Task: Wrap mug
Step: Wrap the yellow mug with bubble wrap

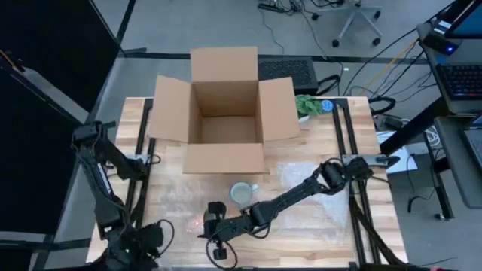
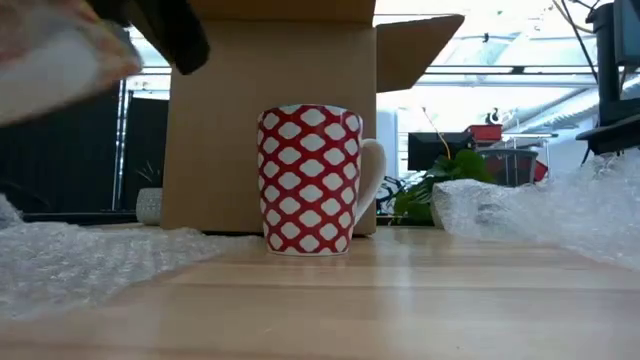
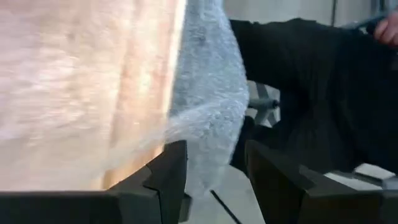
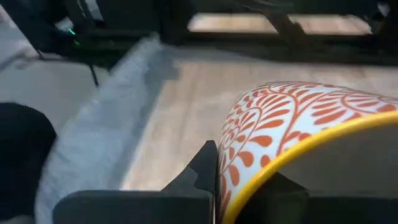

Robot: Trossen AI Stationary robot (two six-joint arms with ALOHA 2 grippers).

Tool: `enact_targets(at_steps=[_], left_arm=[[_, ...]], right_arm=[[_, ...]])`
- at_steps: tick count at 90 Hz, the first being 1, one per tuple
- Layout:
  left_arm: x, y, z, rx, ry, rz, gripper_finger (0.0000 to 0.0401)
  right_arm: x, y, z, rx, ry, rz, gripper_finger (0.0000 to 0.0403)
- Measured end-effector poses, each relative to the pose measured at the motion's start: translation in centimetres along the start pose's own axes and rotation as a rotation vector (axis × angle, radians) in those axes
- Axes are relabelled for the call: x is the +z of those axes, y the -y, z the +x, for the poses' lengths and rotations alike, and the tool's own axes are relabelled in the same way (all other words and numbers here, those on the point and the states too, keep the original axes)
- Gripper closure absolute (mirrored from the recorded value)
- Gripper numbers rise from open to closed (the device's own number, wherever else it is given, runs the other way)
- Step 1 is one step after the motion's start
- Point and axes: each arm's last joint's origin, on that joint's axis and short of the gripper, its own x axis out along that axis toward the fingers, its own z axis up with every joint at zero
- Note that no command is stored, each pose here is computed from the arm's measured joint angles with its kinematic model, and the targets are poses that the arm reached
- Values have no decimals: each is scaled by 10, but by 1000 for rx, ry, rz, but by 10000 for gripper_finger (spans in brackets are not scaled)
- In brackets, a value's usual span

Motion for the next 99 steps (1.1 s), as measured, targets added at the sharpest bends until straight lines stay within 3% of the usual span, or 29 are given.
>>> enact_targets(at_steps=[12,24,33,46,57,69,99], left_arm=[[1,-2,-4,14,4,3,250],[3,-1,-11,-6,13,-2,250],[5,0,-17,-20,47,-5,251],[7,-2,-21,-11,74,-8,251],[6,-5,-22,15,73,1,251],[6,-7,-22,43,71,8,251],[10,-10,-22,81,194,18,251]], right_arm=[[-10,-2,11,5,-6,-15,401],[26,2,19,57,78,-58,402],[39,16,28,33,11,-89,402],[14,42,42,-17,-115,-58,402],[19,54,36,-44,-170,-21,402],[32,53,27,-42,-156,-24,400],[17,51,32,0,-232,-18,401]])
